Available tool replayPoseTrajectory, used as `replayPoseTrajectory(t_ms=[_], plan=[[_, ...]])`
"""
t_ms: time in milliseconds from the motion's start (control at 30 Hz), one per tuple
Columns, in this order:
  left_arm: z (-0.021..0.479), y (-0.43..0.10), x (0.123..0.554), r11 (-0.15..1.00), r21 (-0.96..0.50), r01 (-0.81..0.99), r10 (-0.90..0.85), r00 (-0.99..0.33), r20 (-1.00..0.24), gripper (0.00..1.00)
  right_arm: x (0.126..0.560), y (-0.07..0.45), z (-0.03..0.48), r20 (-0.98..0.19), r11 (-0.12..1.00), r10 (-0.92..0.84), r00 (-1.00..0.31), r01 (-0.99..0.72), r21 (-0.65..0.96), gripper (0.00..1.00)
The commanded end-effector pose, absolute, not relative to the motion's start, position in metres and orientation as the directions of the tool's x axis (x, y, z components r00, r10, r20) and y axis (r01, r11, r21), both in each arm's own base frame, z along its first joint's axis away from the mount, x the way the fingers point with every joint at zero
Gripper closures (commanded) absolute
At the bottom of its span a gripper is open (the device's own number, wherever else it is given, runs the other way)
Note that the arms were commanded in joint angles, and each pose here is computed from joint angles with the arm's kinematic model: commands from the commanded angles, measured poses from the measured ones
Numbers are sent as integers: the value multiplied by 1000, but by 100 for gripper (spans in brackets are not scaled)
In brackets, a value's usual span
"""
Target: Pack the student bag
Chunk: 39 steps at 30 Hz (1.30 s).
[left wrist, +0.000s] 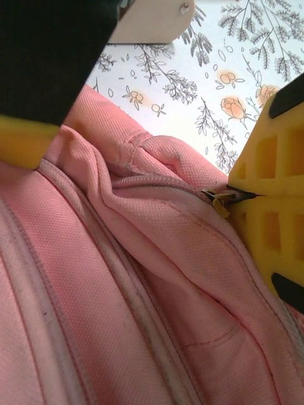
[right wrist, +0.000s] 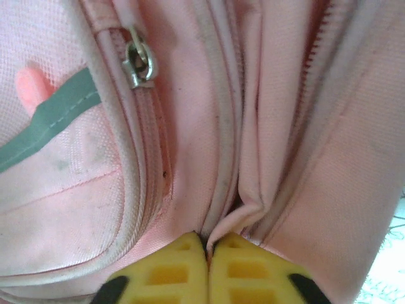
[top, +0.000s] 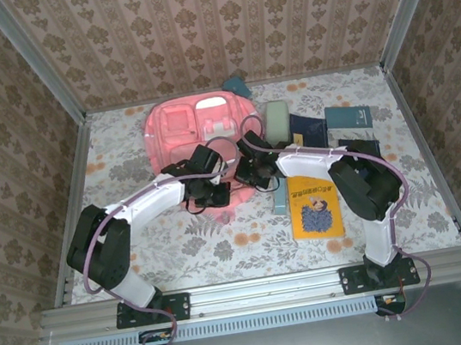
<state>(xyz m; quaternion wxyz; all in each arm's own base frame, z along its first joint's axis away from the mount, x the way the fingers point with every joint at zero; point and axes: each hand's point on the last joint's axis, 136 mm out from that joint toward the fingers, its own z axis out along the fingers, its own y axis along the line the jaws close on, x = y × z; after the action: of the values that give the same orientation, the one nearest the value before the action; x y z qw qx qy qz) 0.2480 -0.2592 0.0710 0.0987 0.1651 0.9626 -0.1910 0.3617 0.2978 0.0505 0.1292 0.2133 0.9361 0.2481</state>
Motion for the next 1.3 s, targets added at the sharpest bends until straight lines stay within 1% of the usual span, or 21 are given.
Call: replayPoseTrajectory(t_ms=[0,100,200,467,600,700,767,867,933,1000,1033,1133,1200,1267], plan=[[78,-253,254,889,-284,360,287,-920,-267,100,370,297,70,-195,801,444,-875,290,523,100],[70,-225,255,931,-183,316,276,-937,-216,100,378,275,82,-253,811,460,-851,288,509,100],[68,-201,256,950,-140,279,253,-950,-181,100,384,252,86,-278,816,475,-835,299,495,100],[73,-142,265,976,-2,220,218,-967,-133,100,407,200,91,-326,825,489,-809,307,475,100],[83,-120,276,963,122,241,257,-956,-138,100,426,189,93,-344,848,460,-819,290,444,100],[86,-124,280,962,105,252,265,-953,-149,100,444,192,97,-366,856,437,-821,255,450,100],[85,-137,277,959,39,280,282,-946,-157,100,457,193,100,-378,868,419,-825,243,433,100],[90,-165,269,945,-57,322,305,-931,-200,100,477,195,102,-396,883,394,-830,223,412,100],[93,-192,261,923,-131,361,327,-918,-223,100,488,194,104,-413,898,373,-830,212,386,100],[97,-215,255,907,-161,389,345,-906,-246,100,497,195,109,-426,906,357,-831,197,376,100],[99,-226,253,898,-182,400,350,-901,-255,100,499,195,111,-428,907,355,-831,195,373,97],[101,-252,251,882,-245,402,334,-901,-277,100,498,194,119,-435,905,362,-825,199,376,70],[101,-264,254,875,-279,395,317,-904,-286,100,492,195,125,-442,907,361,-821,198,372,57],[101,-271,259,876,-291,383,299,-908,-295,100,484,196,136,-463,911,356,-812,191,365,53]])
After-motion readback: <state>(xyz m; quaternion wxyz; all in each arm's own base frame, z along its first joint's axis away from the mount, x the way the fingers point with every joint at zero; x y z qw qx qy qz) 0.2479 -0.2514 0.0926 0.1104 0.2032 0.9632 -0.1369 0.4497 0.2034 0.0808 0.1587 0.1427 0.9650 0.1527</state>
